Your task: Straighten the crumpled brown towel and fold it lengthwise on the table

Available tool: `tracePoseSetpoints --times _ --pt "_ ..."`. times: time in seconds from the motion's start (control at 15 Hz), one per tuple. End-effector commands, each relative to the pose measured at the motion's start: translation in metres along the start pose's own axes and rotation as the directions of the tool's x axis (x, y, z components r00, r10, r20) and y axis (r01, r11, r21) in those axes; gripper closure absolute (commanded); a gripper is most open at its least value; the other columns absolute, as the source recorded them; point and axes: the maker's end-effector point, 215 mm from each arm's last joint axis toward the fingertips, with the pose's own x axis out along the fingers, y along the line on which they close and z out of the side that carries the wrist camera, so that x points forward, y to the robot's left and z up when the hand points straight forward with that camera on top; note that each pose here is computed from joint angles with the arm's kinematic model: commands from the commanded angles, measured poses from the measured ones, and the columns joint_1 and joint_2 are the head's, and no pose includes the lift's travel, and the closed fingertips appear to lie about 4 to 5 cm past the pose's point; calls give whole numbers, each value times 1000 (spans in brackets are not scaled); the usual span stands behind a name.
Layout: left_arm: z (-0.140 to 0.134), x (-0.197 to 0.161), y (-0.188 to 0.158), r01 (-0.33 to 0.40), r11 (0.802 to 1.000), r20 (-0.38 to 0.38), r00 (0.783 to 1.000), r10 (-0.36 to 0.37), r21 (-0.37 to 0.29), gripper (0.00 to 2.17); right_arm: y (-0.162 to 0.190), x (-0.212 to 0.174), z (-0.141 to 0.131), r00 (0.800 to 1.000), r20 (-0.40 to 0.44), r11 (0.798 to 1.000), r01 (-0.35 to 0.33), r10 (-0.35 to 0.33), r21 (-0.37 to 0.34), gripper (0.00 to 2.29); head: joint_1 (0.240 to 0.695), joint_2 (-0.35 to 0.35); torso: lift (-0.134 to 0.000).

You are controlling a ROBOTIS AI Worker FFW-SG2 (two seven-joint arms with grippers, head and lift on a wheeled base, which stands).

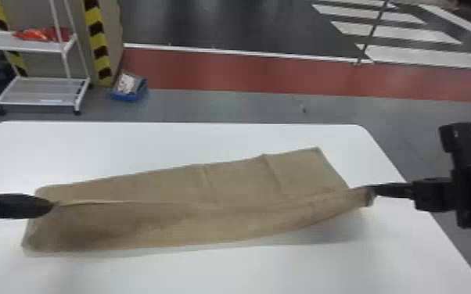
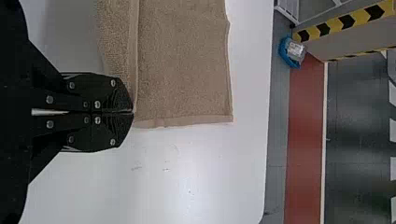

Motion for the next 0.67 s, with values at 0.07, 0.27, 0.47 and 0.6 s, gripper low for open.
tracePoseSetpoints --times 0.07,0.27,0.47,0.6 --pt "-7 -2 19 -29 999 -9 1000 29 -15 1409 3 5 29 1000 27 1000 -10 10 1 1366 695 -150 -124" --pt "-4 -10 39 -58 997 8 998 58 -42 1409 6 4 57 998 55 1000 -10 10 12 1366 695 -123 -124" --pt "-4 -9 52 -69 996 0 998 69 -50 1413 2 19 64 1000 23 1000 -4 4 20 1366 695 -95 -124" --pt "-2 -3 64 -69 997 -13 998 69 -44 1413 5 34 74 1000 -8 1000 1 -1 9 1366 695 -87 -124"
